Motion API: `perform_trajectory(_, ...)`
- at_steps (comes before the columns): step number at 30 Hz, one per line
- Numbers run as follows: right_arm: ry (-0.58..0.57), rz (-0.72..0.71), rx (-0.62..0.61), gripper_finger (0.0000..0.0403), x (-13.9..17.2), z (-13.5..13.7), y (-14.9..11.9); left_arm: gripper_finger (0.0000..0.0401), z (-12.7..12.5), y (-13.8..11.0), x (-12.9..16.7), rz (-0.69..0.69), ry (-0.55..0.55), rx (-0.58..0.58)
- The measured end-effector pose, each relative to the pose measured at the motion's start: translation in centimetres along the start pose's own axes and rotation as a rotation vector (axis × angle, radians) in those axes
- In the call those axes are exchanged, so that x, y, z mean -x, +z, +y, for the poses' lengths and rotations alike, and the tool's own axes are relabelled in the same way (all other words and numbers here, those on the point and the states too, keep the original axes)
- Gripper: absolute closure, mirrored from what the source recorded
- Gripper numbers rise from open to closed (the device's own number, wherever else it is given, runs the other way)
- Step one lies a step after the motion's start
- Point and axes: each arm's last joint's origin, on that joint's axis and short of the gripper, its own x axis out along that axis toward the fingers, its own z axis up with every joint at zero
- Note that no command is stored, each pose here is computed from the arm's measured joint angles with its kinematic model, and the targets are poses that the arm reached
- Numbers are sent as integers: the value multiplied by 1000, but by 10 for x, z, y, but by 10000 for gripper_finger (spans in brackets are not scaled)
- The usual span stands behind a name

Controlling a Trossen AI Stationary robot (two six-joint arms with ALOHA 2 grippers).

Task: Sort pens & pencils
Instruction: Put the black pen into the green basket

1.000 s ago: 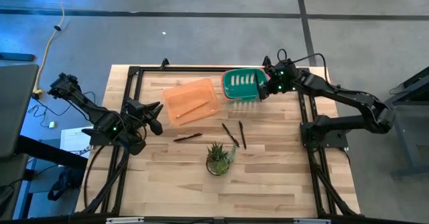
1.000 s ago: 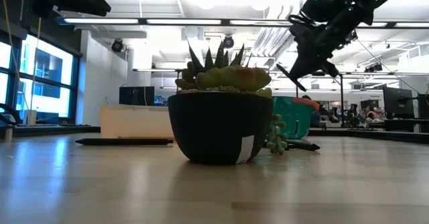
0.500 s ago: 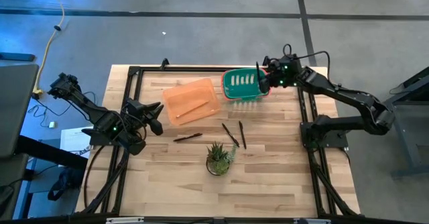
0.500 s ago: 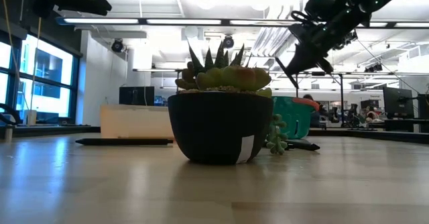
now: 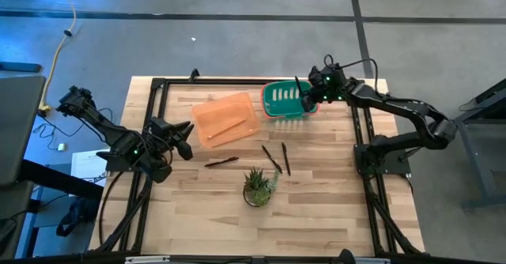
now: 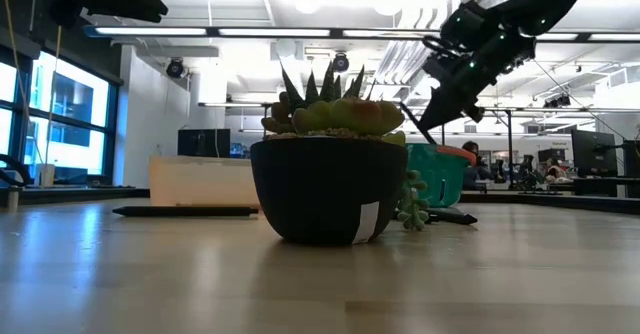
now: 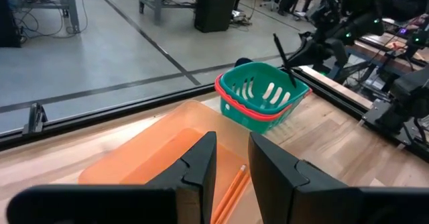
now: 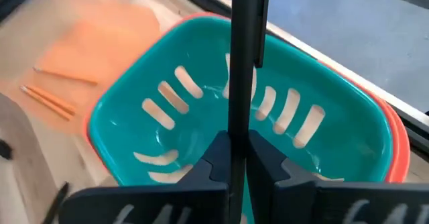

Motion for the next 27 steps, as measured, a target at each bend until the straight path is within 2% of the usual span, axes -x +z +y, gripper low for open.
perform_trajectory(5, -12, 16, 114, 403, -8, 1, 22, 325, -1, 0, 0, -1, -4, 13)
perform_trajectory(11, -20, 178, 271, 403, -26, 1, 52, 325, -1, 0, 0, -1, -5, 19)
perform_trajectory(15, -9, 267, 324, 403, -37, 1, 63, 325, -1, 0, 0, -1, -5, 41)
perform_trajectory(27, -15, 351, 395, 403, -39, 0, 64, 325, -2, 0, 0, -2, -5, 41)
